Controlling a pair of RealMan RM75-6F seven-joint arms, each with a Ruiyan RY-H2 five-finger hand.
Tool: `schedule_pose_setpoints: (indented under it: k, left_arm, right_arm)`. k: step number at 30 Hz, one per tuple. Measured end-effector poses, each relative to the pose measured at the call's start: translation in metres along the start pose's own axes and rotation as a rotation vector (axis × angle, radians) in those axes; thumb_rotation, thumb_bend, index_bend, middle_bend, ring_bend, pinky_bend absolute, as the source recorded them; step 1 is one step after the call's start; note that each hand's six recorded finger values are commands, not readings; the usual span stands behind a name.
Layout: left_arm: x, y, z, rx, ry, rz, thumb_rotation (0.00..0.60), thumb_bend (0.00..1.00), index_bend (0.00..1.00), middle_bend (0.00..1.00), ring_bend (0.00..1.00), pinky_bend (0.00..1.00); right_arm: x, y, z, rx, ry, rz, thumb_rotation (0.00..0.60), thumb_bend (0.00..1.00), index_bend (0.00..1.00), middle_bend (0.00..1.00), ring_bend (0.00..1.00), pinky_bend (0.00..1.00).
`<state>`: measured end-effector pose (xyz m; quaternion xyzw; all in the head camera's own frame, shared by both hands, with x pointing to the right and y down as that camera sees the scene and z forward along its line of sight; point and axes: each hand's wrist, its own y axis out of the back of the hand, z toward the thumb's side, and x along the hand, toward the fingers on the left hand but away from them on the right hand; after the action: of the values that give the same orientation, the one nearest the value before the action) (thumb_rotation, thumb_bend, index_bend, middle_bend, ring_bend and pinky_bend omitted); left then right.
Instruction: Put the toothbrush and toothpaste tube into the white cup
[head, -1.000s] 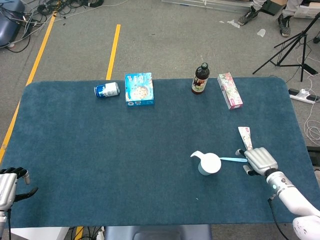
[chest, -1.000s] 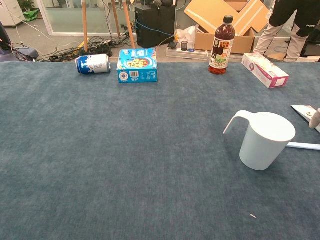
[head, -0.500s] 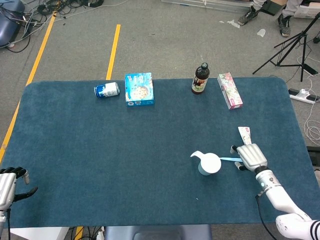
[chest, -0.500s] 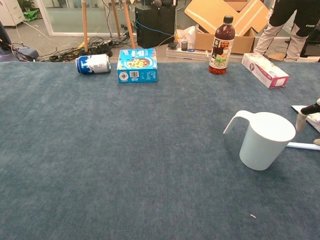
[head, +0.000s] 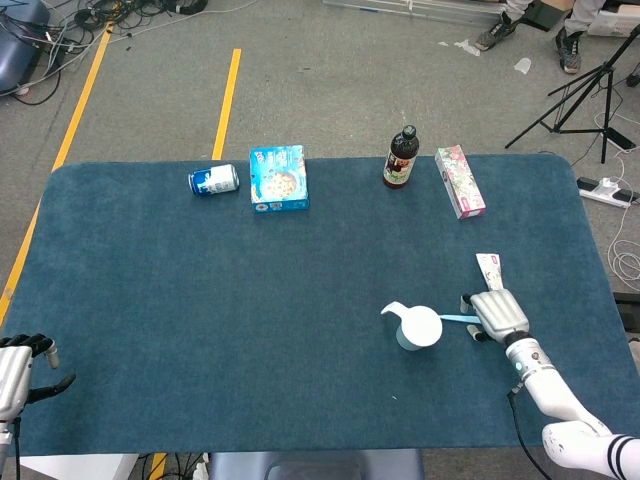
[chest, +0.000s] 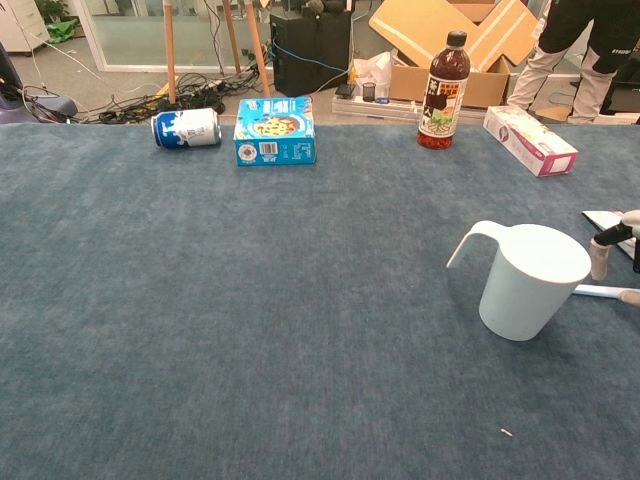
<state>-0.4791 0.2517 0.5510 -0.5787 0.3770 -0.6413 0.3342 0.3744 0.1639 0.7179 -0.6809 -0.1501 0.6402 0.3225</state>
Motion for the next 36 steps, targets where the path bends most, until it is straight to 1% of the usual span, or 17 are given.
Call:
schedule_pose_setpoints:
  k: [25,36]
  left_arm:
    - [0.0,0.001,0.0,-0.005,0.0,0.001,0.6,0.0,0.66,0.54,0.44,0.41]
    - [-0.001,0.002,0.0,-0.007,-0.001,0.003,0.6,0.0,0.66,0.54,0.44,0.41]
  right_arm:
    - [-0.009,-0.011,-0.006,0.006,-0.027,0.024,0.6,0.26,0.47,1.0,1.0,1.0]
    - [-0.012,-0.014,-0.004,0.011,-0.028,0.026,0.6,0.26,0.51,1.0,1.0,1.0]
